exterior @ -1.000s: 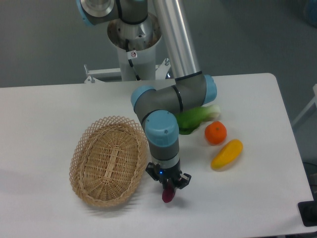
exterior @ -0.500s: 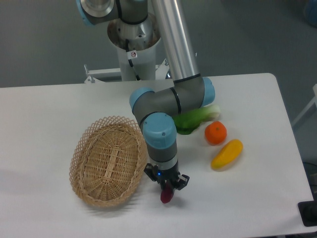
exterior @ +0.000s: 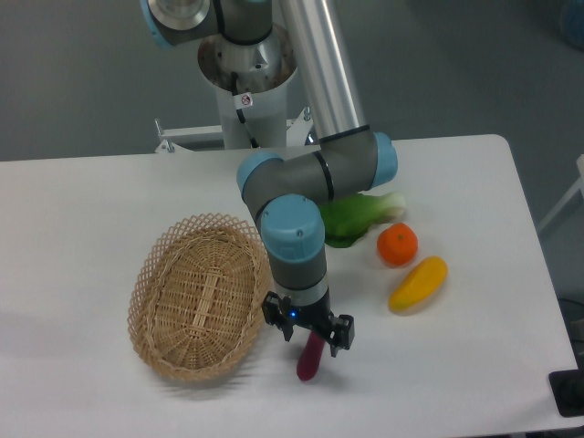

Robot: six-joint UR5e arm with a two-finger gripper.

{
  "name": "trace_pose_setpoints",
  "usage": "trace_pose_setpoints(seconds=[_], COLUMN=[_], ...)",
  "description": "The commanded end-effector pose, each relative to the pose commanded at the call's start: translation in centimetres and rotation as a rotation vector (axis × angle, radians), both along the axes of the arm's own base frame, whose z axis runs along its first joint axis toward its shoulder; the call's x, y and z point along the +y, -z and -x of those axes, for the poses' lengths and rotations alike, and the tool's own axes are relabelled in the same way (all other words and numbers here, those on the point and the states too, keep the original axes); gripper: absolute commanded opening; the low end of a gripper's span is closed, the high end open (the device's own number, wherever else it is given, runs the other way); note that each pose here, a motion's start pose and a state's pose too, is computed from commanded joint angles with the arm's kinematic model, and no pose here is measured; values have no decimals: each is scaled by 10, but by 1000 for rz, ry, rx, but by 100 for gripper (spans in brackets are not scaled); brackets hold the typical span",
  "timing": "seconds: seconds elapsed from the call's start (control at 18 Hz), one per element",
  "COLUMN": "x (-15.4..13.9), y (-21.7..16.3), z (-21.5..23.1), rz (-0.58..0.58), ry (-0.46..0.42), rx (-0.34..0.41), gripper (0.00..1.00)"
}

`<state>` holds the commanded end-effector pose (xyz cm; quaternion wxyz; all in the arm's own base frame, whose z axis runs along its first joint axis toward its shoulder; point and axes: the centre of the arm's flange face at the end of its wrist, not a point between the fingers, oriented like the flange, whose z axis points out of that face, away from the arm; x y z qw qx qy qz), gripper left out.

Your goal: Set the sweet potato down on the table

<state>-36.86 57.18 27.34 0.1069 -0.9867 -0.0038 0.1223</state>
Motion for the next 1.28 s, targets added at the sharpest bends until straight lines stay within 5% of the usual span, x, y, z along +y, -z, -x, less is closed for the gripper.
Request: trace_pose_setpoints(seconds=[0.28, 0.5, 0.94, 1.28], x=[-15, -65, -154, -202], y=[-62, -112, -173, -200], z=[34, 68, 107, 117], rz=[-63, -19, 188, 234], ry=[-26, -11, 236, 359], rx=[78, 89, -9, -1], gripper=[100, 100, 100, 100])
